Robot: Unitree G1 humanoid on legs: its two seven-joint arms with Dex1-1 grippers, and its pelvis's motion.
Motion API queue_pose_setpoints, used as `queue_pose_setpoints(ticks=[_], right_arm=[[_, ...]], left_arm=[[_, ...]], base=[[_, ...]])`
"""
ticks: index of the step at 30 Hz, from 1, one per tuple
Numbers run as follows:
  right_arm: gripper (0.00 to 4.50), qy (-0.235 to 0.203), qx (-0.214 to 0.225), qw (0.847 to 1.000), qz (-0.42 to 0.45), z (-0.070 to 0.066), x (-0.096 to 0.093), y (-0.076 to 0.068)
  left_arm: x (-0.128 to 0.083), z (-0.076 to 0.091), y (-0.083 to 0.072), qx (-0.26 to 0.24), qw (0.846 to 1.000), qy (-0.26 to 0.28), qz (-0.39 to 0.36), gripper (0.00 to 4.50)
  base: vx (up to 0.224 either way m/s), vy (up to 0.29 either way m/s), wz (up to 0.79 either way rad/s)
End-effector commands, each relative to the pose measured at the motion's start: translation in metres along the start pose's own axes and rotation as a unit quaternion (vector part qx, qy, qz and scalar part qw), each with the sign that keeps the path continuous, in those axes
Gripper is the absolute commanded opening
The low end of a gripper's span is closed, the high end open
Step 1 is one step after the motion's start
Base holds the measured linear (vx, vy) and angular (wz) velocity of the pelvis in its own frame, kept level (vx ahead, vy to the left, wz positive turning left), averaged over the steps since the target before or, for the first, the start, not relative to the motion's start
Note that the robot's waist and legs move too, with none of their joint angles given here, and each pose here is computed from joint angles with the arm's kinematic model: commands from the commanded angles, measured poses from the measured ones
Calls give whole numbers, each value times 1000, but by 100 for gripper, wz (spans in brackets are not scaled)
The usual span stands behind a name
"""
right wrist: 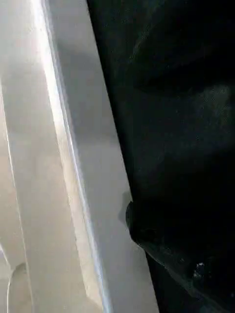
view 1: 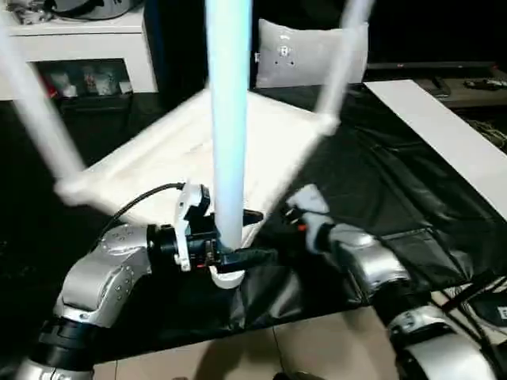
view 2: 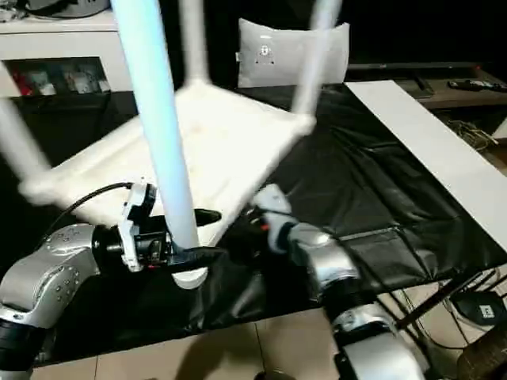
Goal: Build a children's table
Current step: Rotate table base
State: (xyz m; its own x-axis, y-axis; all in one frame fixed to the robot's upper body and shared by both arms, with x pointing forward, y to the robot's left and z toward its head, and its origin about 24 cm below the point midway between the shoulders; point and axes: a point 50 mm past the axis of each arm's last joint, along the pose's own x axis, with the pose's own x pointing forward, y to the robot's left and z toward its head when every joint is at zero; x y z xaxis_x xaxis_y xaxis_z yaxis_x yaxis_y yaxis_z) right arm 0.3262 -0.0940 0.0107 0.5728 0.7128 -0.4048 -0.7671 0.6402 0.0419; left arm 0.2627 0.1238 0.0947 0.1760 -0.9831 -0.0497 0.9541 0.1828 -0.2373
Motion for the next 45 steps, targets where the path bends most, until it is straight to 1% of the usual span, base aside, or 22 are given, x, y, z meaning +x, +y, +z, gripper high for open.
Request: queue_pose_setpoints(ticks=[1,11,15,17,19,20,21,22,23,24,25,29,30,32,33,35,40,41,42,43,44,45], right_arm=[[450,-33,-34,998,38,22,11,11],[450,-42,-42,996,64,18,8,15],[450,-37,-42,997,50,14,8,13],[450,-36,-42,998,41,13,7,11],[450,-39,-40,998,26,13,5,7],[450,-39,-40,998,26,13,5,7],[450,-41,-35,999,10,12,1,1],[450,-41,-32,999,0,11,-2,-3],[450,-41,-30,999,-7,10,-4,-6],[450,-42,-29,998,-21,7,-12,-13],[450,-42,-29,998,-21,7,-12,-13],[450,-48,-26,998,-44,4,-27,-25],[450,-54,-28,996,-59,3,-38,-32],[450,-59,-29,996,-65,2,-44,-35],[450,-71,-24,994,-77,1,-60,-41],[450,-75,-24,994,-80,1,-64,-42],[450,-94,-24,991,-93,2,-82,-43],[450,-95,-25,991,-92,1,-83,-42],[450,-99,-29,992,-75,2,-87,-36],[450,-100,-30,992,-66,2,-88,-33],[450,-102,-33,993,-47,3,-90,-28],[450,-104,-38,994,-12,5,-92,-19]], left_arm=[[26,7,-16,5,996,-14,-85,446],[41,13,-21,7,994,-31,-108,446],[47,16,-18,20,994,-36,-96,446],[49,18,-13,33,996,-44,-75,446],[51,22,-1,60,996,-57,-18,446],[51,22,-1,60,996,-57,-18,446],[53,27,7,77,994,-74,20,446],[53,29,10,85,992,-82,39,446],[54,30,12,90,991,-87,51,446],[54,32,14,96,989,-91,64,446],[54,32,14,96,989,-91,64,446],[54,30,15,101,988,-90,72,446],[51,25,15,106,988,-81,73,446],[48,21,15,110,989,-70,71,446],[39,12,12,113,991,-42,60,446],[35,9,12,112,992,-34,56,446],[18,-1,9,96,995,6,30,446],[16,-3,9,97,995,12,29,446],[10,-8,10,103,993,40,34,446],[7,-10,11,106,993,50,36,446],[4,-13,12,108,991,63,39,446],[-2,-18,16,116,988,86,51,446]], base=[[0,0,0],[0,0,0],[0,0,0],[0,0,0],[0,0,0],[0,0,0],[0,0,0],[0,0,0],[0,0,0],[0,0,0],[0,0,0],[0,0,0],[0,0,0],[0,0,0],[0,0,0],[0,0,0],[0,0,0],[0,0,0],[0,0,0],[0,0,0],[0,0,0],[0,0,0]])
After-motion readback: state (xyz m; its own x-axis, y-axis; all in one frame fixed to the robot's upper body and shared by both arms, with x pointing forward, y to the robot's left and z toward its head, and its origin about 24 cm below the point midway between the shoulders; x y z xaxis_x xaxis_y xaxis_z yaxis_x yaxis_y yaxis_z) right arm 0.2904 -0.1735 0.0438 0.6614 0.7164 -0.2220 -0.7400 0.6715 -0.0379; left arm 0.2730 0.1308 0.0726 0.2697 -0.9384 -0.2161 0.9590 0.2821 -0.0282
